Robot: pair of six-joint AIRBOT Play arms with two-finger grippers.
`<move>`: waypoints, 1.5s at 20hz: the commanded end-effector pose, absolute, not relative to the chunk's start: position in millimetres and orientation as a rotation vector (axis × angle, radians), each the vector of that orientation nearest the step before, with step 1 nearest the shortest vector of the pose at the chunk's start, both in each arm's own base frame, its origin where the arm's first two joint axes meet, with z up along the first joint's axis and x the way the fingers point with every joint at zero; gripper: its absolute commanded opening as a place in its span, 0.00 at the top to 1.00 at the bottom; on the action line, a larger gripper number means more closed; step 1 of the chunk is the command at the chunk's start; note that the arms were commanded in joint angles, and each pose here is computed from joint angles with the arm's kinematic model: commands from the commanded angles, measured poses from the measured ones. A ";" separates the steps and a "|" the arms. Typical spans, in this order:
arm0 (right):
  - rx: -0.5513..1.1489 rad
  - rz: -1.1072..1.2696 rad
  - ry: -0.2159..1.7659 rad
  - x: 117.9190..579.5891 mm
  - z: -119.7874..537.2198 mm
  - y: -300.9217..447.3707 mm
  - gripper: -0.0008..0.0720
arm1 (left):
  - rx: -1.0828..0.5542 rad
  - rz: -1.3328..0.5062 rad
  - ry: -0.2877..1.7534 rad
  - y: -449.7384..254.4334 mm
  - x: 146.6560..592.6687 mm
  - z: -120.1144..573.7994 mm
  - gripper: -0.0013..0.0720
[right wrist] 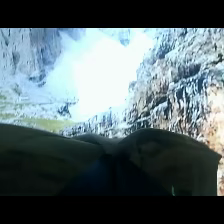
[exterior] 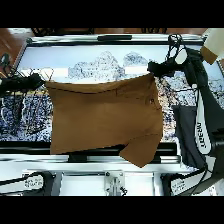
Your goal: Fold the shirts.
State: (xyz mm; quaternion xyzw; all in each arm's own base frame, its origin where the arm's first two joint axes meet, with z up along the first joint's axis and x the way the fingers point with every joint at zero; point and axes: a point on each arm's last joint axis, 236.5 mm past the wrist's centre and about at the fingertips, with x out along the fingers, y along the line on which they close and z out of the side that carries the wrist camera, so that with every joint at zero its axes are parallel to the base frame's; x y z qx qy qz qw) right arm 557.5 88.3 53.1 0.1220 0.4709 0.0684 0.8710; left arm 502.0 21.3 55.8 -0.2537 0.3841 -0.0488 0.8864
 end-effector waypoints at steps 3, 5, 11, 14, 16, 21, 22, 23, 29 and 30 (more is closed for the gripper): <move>0.162 0.016 0.858 592.0 49.3 49.1 0.91 | -0.547 0.008 0.713 45.8 537.7 24.8 0.94; 0.133 0.005 0.965 572.0 33.4 45.5 0.91 | -0.560 -0.023 0.786 35.3 529.0 8.3 0.94; 0.002 0.014 1.430 468.9 -4.4 33.0 0.91 | -0.612 -0.149 1.088 23.1 466.5 -13.5 0.94; 0.002 0.002 1.551 440.5 -7.7 32.0 0.91 | -0.607 -0.138 1.309 25.0 416.9 -34.0 0.94; 0.034 -0.029 1.544 442.8 -8.7 32.1 0.91 | -0.605 -0.084 1.389 27.4 398.5 -49.8 0.94; 0.151 -0.115 1.568 435.8 -30.5 37.1 0.91 | -0.610 -0.103 1.434 4.2 389.1 -67.9 0.94; 0.153 -0.120 1.583 431.9 -35.4 36.9 0.91 | -0.608 -0.101 1.431 1.9 390.6 -68.9 0.94; 0.149 -0.125 1.593 429.1 -38.1 35.4 0.90 | -0.619 -0.091 1.430 1.6 391.6 -69.0 0.94; -0.082 -0.160 1.576 406.4 14.0 -10.0 0.32 | -0.579 -0.053 1.593 45.6 344.6 -33.4 0.34; -0.099 -0.143 1.595 395.5 25.9 -17.3 0.32 | -0.547 0.005 1.671 61.0 316.3 -27.8 0.34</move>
